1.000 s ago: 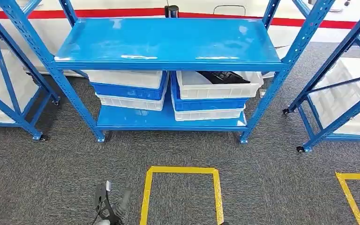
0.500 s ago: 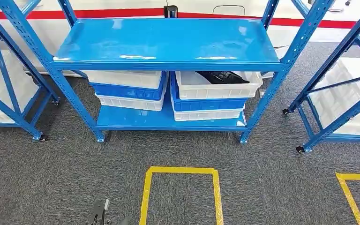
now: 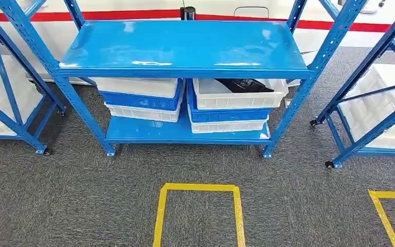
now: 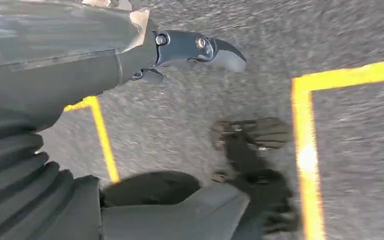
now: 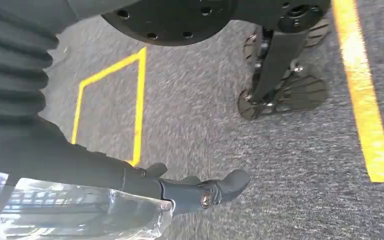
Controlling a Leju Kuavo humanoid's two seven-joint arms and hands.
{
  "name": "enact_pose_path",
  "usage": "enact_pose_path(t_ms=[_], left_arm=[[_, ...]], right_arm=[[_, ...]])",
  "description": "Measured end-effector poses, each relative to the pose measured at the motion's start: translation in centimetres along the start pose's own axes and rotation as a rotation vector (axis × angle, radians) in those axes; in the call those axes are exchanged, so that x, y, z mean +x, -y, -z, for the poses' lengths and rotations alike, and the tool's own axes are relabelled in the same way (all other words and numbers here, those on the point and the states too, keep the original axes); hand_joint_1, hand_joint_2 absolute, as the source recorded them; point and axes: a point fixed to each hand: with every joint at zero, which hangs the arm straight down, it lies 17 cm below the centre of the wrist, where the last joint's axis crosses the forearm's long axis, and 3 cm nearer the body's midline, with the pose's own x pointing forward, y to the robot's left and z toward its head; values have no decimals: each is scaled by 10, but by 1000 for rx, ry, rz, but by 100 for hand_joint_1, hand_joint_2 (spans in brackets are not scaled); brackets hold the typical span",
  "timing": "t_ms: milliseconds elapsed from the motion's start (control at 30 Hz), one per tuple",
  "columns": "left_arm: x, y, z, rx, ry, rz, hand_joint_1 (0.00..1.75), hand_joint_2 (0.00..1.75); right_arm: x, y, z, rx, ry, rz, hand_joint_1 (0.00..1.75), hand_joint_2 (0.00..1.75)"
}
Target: Take the parts from the cabinet and place them on the table.
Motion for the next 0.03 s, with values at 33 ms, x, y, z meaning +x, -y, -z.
enact_pose_path(t_ms=[33], left_arm=[[-3, -1, 0, -2, -4, 5, 0, 0]], right_arm=[[-1, 0, 0, 0, 1, 8, 0, 0]])
